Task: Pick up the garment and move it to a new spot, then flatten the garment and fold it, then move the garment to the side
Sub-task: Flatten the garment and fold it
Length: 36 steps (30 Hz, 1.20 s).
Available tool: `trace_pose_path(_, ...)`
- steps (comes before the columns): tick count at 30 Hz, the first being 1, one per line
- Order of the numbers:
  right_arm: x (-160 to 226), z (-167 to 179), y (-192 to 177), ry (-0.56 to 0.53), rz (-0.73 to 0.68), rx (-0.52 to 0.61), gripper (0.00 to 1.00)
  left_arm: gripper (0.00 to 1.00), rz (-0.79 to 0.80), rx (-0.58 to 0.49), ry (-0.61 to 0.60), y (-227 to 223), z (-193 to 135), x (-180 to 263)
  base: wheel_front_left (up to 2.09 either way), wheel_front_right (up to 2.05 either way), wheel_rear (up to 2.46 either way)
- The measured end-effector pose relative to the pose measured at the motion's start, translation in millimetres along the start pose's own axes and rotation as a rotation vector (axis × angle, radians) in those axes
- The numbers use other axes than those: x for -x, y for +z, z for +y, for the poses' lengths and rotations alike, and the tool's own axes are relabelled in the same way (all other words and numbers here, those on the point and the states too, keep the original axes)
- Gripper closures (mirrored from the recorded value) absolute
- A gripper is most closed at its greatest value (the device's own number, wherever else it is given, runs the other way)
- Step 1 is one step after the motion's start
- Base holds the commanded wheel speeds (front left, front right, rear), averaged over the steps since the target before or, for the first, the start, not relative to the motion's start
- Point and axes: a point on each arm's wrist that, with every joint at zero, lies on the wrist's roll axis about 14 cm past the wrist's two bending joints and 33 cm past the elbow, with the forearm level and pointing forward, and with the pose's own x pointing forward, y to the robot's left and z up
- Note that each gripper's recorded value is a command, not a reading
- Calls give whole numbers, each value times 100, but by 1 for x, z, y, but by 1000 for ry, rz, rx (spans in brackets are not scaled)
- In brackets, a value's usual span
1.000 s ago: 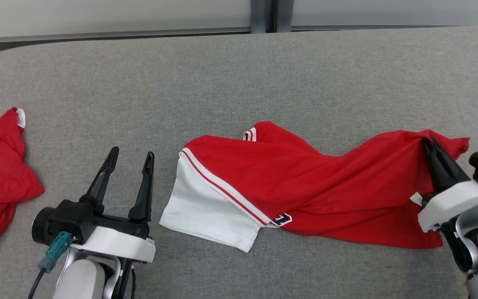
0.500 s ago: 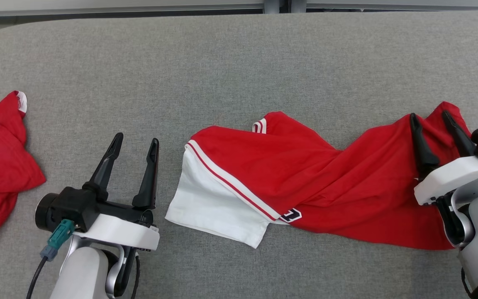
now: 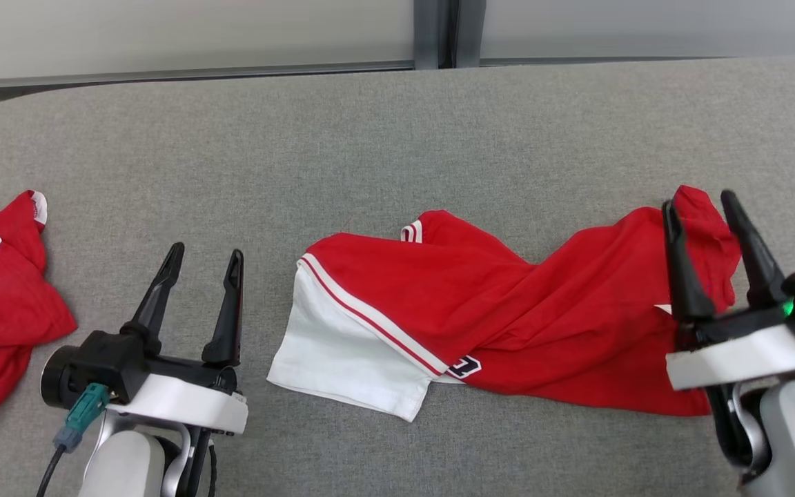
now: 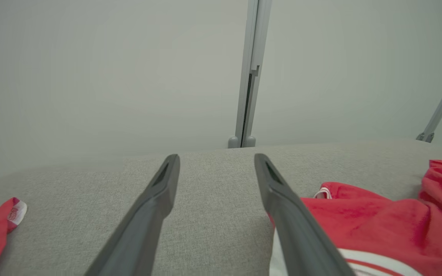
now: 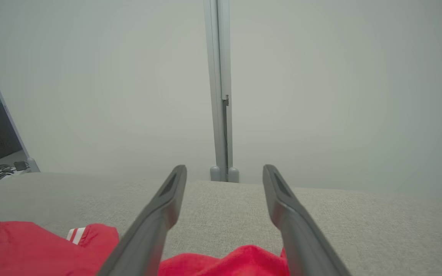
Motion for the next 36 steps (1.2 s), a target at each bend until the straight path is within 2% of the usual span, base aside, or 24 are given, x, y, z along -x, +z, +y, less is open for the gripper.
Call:
trace_pose_path(7, 48, 19, -9, -41, 46, -80, 0, 0, 5, -5, 18, 2, 2, 22, 0, 0, 0)
trace_pose_path(13, 74, 26, -12, -68, 86, -101, 0, 0, 17, -10, 27, 1, 4, 37, 0, 0, 0)
trace_pose_path(36, 82, 30, -10, -74, 107, -115, 0, 0, 54, -4, -2, -9, -6, 43, 0, 0, 0)
